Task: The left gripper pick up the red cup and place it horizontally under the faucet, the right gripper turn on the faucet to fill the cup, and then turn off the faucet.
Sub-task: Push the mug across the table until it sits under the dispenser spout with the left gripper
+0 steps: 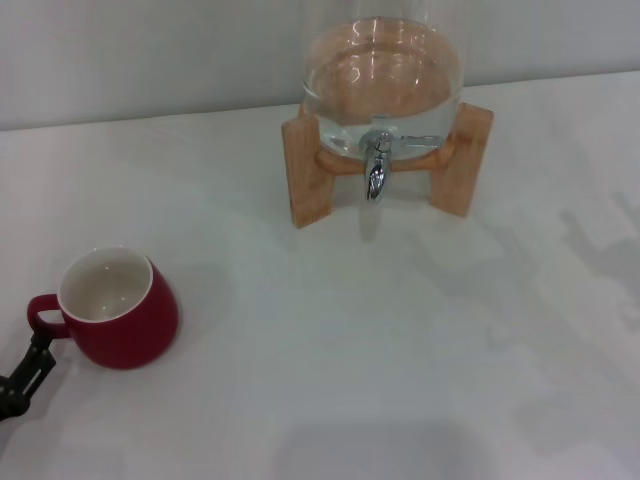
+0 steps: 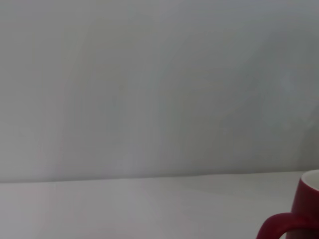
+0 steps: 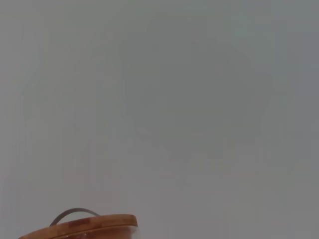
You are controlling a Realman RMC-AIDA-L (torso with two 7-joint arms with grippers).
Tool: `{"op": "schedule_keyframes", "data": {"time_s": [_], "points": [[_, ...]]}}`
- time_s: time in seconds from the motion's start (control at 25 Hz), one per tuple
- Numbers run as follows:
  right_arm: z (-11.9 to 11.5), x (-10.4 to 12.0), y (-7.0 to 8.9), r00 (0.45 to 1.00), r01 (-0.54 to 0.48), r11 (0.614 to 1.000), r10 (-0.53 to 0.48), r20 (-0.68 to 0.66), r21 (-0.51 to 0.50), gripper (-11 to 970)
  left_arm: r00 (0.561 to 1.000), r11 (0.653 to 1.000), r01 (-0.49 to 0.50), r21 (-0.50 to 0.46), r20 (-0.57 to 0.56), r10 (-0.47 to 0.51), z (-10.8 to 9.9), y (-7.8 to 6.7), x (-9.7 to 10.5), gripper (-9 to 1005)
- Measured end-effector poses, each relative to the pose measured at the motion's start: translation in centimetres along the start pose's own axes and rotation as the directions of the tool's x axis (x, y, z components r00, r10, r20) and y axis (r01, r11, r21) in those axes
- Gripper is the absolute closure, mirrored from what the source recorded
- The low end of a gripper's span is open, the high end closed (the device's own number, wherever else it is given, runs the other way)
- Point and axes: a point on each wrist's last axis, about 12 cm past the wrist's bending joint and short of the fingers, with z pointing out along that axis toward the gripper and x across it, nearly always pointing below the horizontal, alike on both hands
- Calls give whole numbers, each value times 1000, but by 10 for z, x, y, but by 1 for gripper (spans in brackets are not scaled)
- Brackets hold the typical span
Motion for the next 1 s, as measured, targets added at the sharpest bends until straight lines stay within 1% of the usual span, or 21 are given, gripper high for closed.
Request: {"op": "schedule_keyframes", "data": {"time_s": [0.48,1.0], "points": [[0,-1,1,1000,0,1000,0,9,-8,116,1000,1000,-14,17,14,13,11,1,-6,116],[-1,-1,1,1000,0,1000,0,9,-7,116,1000,1000,-13,10,17,13,12,2,-7,117]]}}
